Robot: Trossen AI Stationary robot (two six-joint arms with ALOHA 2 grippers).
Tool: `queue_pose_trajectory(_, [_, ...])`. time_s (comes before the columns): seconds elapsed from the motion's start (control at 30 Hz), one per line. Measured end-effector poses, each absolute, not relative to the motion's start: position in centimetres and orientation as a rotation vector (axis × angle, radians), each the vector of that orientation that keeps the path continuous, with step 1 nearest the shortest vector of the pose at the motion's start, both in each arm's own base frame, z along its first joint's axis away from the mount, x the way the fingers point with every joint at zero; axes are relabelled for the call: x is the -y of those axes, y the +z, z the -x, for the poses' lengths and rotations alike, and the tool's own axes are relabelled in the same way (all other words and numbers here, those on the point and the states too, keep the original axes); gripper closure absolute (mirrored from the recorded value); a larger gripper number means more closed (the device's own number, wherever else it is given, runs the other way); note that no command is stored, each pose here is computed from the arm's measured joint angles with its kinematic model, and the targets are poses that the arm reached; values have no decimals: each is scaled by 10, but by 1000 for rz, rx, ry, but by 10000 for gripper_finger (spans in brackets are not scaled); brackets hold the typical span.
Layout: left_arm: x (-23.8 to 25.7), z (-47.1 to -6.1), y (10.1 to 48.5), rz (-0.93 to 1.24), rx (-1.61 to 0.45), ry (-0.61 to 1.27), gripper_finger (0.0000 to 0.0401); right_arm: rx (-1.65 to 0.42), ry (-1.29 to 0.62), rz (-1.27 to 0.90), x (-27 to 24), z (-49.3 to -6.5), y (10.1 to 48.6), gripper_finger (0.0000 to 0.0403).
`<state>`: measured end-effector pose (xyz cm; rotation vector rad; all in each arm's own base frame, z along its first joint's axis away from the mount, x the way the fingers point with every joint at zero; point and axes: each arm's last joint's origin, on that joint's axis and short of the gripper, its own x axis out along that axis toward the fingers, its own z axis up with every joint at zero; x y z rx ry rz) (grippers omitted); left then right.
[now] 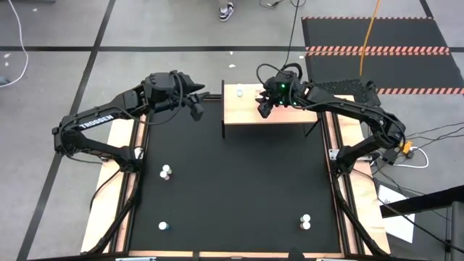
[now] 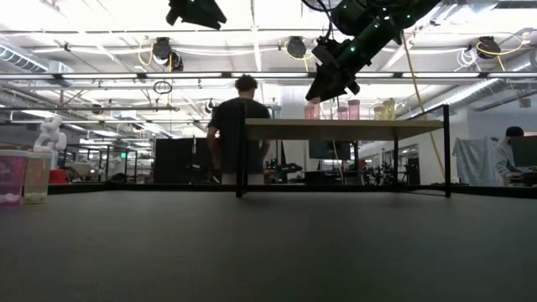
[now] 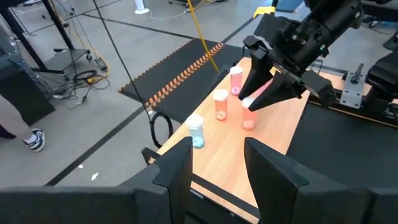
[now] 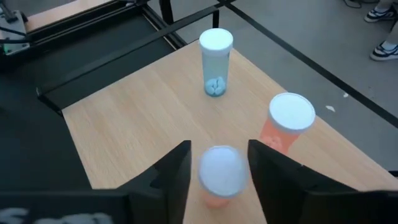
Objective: Pick and place medicine bottles onto shelf by color
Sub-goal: Put the left orange pill bottle on the shelf aligned with the other orange pill bottle, then put the right blue pill bottle on the shelf aligned with the other blue pill bottle
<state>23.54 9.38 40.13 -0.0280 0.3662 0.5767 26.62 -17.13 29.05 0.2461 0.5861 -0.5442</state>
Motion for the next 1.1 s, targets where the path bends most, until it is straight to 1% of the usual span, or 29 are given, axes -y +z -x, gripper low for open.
queue_pose_trajectory(0.2, [-94,-235,401,30,-366,581,254,-586,-546,-249,171,-266,290,206])
queue_pose_trajectory(0.3, [-94,-235,401,30,-365,581,254,-581,-546,-248,171,-265,292,192])
queue_pose_trajectory(0.4, [-94,-235,401,31,-368,581,254,-541,-547,-238,166,-259,304,184])
queue_pose_trajectory(0.5, [-93,-232,401,41,-382,583,254,-499,-536,-237,151,-244,324,182])
queue_pose_trajectory(0.67, [-89,-223,400,110,-410,598,254,-485,-467,-249,105,-204,357,184])
queue_pose_trajectory(0.83, [-86,-222,394,183,-454,603,254,-516,-437,-293,67,-169,369,191])
queue_pose_trajectory(0.93, [-81,-223,393,237,-448,605,254,-553,-410,-285,52,-164,369,192])
queue_pose_trajectory(1.1, [-67,-223,397,415,-367,627,254,-587,-273,-269,30,-171,366,193])
